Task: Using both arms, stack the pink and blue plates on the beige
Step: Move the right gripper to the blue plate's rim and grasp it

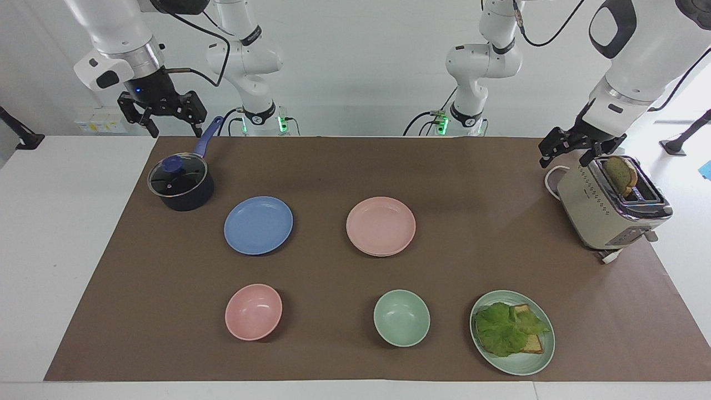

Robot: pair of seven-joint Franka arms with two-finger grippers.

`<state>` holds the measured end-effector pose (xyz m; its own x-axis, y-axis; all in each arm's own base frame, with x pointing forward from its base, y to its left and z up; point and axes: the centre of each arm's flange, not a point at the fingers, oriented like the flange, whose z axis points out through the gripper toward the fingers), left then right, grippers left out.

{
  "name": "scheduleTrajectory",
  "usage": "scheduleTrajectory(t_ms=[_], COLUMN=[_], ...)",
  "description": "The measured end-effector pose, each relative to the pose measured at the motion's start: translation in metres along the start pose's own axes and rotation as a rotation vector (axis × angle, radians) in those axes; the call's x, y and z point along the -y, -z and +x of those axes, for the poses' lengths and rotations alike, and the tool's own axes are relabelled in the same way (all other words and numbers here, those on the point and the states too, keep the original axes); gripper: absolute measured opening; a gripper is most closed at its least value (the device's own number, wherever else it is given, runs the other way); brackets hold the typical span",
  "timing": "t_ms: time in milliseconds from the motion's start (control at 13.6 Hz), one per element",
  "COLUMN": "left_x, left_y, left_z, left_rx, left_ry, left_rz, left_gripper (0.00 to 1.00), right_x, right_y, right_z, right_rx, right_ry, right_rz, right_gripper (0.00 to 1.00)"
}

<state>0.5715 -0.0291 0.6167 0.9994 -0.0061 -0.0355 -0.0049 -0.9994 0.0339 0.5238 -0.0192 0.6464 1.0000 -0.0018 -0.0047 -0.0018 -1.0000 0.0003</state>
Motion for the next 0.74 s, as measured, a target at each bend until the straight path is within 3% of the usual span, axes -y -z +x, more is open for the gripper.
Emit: scheduleTrajectory(t_ms=[442, 737], left_x=[0.0, 0.0], left_y=[0.0, 0.0], left_z=[0.0, 0.0], left_rx=[0.0, 0.0], left_ry=[0.0, 0.0], left_rz=[0.0, 0.0], left_gripper=[1.0, 1.0], right_x=[0.004, 0.004], right_y=[-0.003, -0.046], right_z=[0.0, 0.009], right_rx=[0.004, -0.006], right_ry=[0.037, 0.049], right_rz=[0.0, 0.0], right_gripper=[1.0, 1.0])
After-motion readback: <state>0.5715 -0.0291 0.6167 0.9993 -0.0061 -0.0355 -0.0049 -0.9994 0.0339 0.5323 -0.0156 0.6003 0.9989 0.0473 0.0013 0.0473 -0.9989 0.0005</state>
